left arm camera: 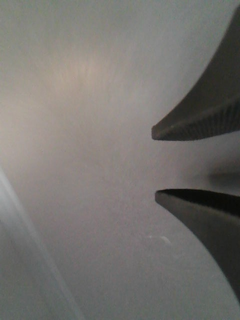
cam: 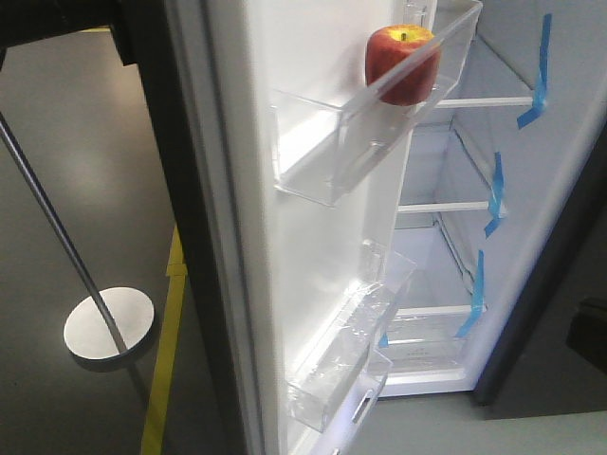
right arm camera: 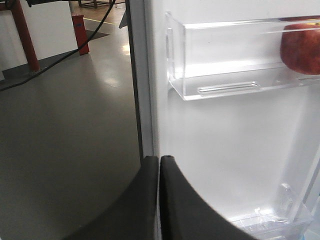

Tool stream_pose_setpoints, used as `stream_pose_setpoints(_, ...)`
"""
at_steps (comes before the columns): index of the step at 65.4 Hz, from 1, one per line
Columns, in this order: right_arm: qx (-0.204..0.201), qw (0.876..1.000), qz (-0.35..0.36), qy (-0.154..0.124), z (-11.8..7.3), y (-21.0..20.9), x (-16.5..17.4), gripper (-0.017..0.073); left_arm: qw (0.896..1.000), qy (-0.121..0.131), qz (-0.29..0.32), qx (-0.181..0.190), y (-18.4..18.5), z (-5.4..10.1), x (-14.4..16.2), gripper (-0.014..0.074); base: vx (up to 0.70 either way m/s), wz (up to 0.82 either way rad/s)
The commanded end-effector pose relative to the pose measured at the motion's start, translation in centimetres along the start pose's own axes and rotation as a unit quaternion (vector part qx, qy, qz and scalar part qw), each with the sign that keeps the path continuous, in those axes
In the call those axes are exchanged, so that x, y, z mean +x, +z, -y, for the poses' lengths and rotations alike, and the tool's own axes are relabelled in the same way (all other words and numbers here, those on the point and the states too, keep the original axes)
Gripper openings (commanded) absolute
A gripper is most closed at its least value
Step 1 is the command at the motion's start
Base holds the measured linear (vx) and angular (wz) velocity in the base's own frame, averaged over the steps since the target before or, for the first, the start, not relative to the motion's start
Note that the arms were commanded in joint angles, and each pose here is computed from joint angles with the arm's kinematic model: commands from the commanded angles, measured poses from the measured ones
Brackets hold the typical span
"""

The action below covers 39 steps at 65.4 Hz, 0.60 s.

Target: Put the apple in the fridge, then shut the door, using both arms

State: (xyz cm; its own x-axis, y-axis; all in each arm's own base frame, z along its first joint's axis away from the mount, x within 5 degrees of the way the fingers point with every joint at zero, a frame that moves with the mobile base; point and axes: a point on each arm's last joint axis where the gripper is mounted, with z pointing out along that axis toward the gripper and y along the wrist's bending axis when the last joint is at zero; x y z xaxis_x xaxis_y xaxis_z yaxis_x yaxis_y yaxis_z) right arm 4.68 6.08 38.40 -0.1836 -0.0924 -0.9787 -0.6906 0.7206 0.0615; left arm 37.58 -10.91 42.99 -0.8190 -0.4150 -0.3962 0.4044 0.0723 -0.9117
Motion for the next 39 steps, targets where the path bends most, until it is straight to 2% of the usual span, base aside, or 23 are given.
stream_pose_setpoints(1,0.007,0.999,0.035,0.007,0.1,-0.1,-1.2,-0.0003,0.995,0.009,-0.041,0.085,1.2,4.5,2.1,0.0249,0.0,0.0)
stream_pose_setpoints(11,0.01,0.999,0.037,0.001,0.1,-0.1,-1.2,-0.0003,0.993,0.01,-0.069,0.098,3.8,5.3,4.6,0.0249,0.0,0.0)
stream_pose_setpoints(16,0.016,0.999,0.043,0.001,0.3,-0.1,-1.3,-0.0003,0.991,0.031,-0.081,0.107,4.8,5.6,5.7,0.0248,0.0,0.0)
stream_pose_setpoints(20,0.022,0.999,0.05,0.002,0.4,-0.2,-1.4,-0.0003,0.988,0.068,-0.082,0.109,5.0,5.7,5.9,0.0248,0.0,0.0)
stream_pose_setpoints(24,0.03,0.998,0.057,0.001,0.5,-0.2,-1.6,-0.0003,0.986,0.09,-0.081,0.112,4.9,5.6,5.9,0.0247,0.0,0.0)
stream_pose_setpoints(35,0.087,0.992,0.089,-0.016,1.6,-0.3,-2.2,-0.0001,0.988,0.108,-0.056,0.099,3.9,5.2,4.5,0.0244,0.0,0.0)
stream_pose_setpoints(39,0.113,0.988,0.105,-0.024,2.0,-0.5,-2.5,0.0004,0.987,0.122,-0.051,0.092,3.3,4.9,4.0,0.0244,0.0,0.0)
